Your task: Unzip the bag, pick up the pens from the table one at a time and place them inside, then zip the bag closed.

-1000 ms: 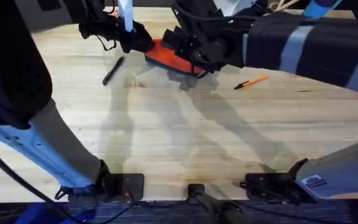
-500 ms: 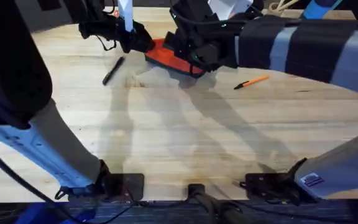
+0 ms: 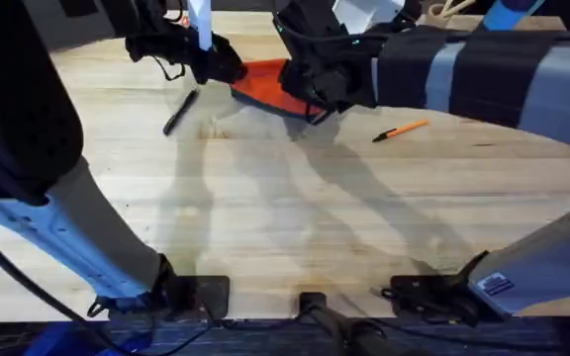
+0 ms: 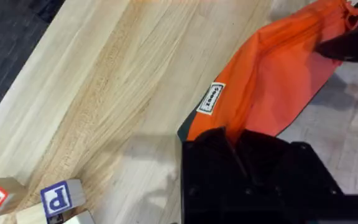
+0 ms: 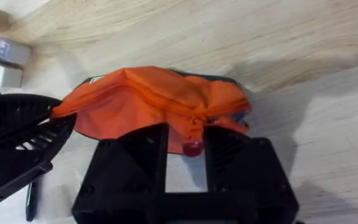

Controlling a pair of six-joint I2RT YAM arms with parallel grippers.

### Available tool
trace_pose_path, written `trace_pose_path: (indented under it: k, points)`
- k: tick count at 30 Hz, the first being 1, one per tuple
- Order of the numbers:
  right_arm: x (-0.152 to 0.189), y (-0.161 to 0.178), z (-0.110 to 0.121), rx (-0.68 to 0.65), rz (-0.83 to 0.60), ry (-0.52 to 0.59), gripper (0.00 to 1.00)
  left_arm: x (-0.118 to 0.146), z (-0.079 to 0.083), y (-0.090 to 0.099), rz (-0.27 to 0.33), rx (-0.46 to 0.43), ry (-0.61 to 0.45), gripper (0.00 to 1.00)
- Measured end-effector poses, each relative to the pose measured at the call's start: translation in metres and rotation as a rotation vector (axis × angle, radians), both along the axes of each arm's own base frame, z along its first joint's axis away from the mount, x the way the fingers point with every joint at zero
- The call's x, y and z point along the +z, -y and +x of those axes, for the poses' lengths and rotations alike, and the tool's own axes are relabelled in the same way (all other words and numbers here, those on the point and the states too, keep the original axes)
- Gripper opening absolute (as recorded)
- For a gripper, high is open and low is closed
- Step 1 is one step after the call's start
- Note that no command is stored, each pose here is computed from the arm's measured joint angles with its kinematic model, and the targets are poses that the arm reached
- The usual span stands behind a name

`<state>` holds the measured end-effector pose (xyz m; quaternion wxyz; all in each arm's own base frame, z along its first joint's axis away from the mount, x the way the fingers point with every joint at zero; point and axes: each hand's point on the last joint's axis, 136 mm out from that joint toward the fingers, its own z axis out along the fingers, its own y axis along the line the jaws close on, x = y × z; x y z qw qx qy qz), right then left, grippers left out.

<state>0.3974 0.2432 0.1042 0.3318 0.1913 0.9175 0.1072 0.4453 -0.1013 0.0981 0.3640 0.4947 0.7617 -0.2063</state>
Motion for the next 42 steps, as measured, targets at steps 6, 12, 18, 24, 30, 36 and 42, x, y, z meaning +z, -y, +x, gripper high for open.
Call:
trace_pose_path:
  k: [6,12,18,24,30,36,42]
  points:
    - [0.000,0.000,0.000,0.000,-0.001,0.000,0.249,0.000,0.000,0.000,0.000,0.000,0.001,0.043]
    - [-0.001,0.000,-0.001,0.022,-0.020,0.000,0.129,0.000,0.000,0.000,0.000,0.000,0.001,0.043]
    - [-0.001,0.000,-0.001,0.040,-0.036,0.001,0.118,0.000,0.000,0.000,0.000,0.000,0.000,0.043]
    - [-0.001,0.000,-0.001,0.046,-0.041,0.001,0.118,0.000,0.000,0.000,0.000,0.000,0.000,0.043]
    - [0.001,0.001,-0.003,0.051,-0.039,-0.005,0.118,0.000,0.000,0.000,0.000,0.000,0.000,0.043]
    - [0.008,0.001,-0.006,0.058,-0.025,-0.003,0.040,0.000,0.000,0.000,-0.001,-0.001,0.001,0.043]
    - [0.016,0.001,-0.009,0.066,-0.009,0.000,0.034,0.001,0.000,0.002,-0.005,-0.004,0.001,0.043]
